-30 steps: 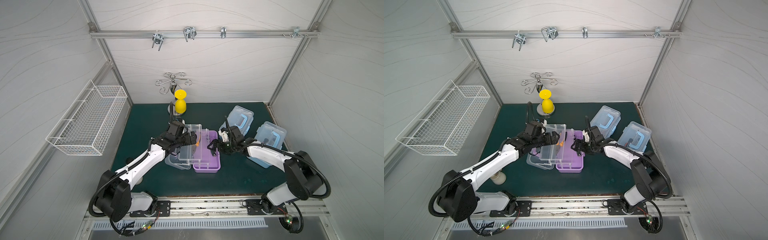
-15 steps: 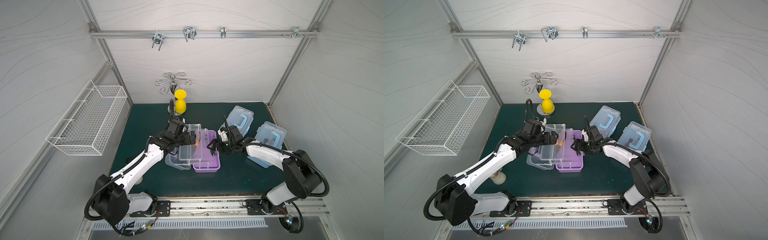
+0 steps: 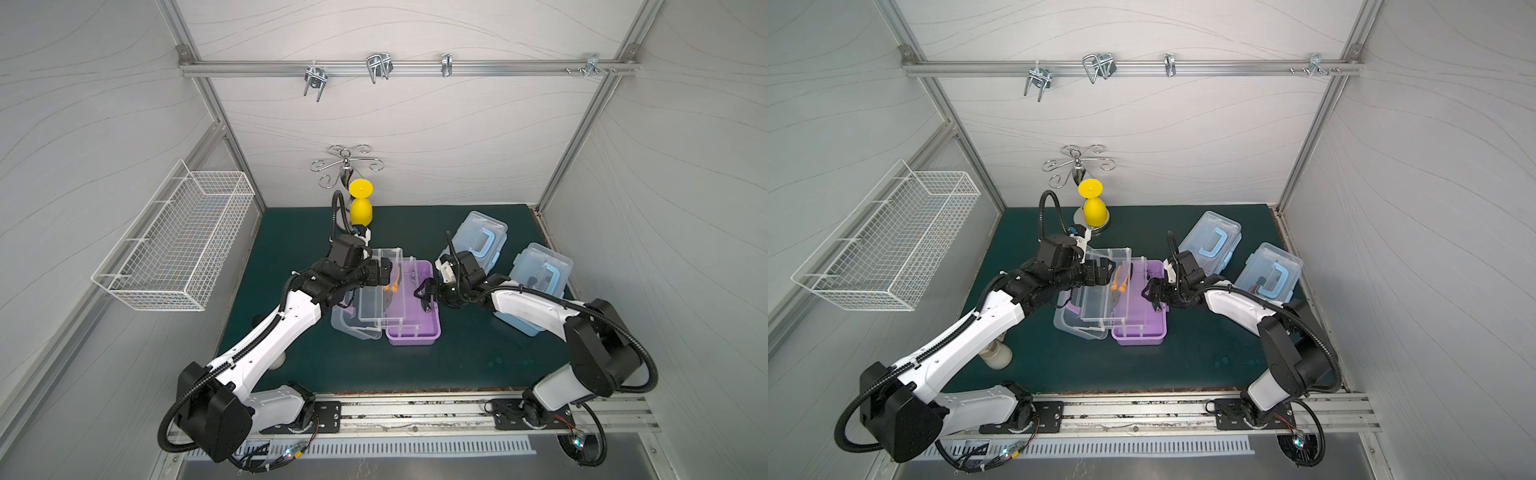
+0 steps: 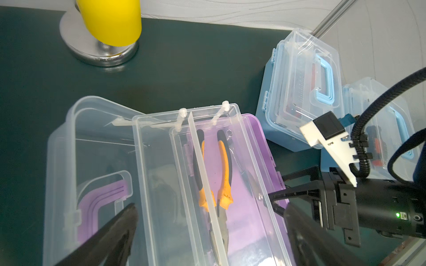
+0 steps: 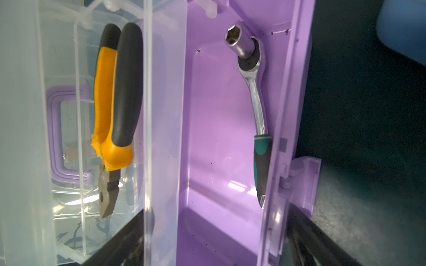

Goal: Close toolboxes
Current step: Close the toolbox lid, then fasten the toolbox latch on the toolbox.

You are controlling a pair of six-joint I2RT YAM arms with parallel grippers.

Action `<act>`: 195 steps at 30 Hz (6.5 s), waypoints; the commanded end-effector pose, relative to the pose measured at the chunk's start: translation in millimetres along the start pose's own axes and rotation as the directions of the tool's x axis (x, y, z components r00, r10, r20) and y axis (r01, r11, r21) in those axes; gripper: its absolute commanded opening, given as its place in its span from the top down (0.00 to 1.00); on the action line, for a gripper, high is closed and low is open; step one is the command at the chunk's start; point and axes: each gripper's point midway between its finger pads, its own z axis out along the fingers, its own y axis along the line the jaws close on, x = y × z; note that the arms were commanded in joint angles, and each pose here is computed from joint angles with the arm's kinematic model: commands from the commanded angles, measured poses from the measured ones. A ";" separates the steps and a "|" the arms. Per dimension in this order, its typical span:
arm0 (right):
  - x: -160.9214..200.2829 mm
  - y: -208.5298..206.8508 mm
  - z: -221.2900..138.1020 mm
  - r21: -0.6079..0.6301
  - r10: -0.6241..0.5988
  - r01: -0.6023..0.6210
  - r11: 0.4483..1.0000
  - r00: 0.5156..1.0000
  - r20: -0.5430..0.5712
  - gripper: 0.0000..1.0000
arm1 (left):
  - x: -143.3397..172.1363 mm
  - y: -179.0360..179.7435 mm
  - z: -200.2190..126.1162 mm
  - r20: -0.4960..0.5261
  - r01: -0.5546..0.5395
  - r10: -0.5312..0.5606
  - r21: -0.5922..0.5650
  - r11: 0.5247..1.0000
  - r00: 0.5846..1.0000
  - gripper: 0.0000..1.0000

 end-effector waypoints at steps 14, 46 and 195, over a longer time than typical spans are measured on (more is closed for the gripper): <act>2.8 -5.7 3.0 0.019 -0.012 0.012 1.000 1.000 -0.009 0.24 | -20.5 48.3 -42.6 0.163 0.173 -0.161 -0.067 0.983 0.974 0.01; 1.4 13.3 10.0 -0.020 -0.056 0.055 0.998 0.998 -0.042 0.32 | -8.3 -13.4 8.3 0.041 0.197 -0.209 0.204 0.959 0.977 0.01; 25.2 -72.8 11.9 0.517 -0.294 0.148 0.843 0.932 0.214 0.15 | 96.8 -10.3 85.5 -0.370 -0.058 0.028 -0.069 0.996 0.928 0.01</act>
